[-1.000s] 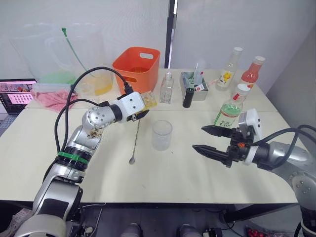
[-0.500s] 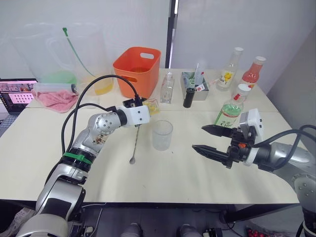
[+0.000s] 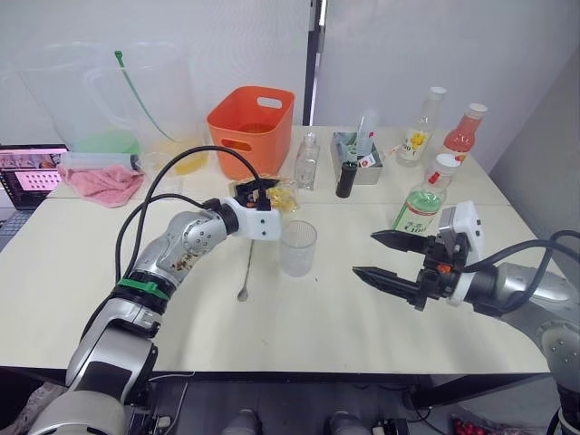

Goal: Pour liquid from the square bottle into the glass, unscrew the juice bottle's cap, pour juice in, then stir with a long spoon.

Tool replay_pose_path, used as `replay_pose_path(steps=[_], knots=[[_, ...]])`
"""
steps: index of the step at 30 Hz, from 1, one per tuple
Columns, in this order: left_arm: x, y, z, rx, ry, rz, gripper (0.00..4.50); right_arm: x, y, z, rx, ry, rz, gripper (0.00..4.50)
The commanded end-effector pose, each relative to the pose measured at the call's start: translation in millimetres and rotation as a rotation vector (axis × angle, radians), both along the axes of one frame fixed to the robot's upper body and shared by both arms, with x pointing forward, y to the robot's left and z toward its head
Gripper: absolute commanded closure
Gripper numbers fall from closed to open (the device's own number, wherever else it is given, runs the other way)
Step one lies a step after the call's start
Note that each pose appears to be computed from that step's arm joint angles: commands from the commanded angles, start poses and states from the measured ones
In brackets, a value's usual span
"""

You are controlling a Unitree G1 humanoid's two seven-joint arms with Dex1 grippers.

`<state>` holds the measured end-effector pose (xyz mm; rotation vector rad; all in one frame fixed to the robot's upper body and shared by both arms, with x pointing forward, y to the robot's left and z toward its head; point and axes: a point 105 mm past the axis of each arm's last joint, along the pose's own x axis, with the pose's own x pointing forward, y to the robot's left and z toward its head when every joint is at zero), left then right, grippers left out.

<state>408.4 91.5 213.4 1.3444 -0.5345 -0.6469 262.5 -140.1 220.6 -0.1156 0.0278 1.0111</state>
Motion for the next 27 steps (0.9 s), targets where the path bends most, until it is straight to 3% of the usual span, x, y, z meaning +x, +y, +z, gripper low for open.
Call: replay_pose_path(steps=[1, 27], knots=[[-6, -8, 51, -0.047, -0.194, -0.042, 1.69, -7, 0, 10, 0.000, -0.050, 0.004, 0.03], [-3, -23, 39, 0.100, -0.330, -0.083, 1.69, -4, 2, 3, 0.004, -0.028, -0.012, 0.03]])
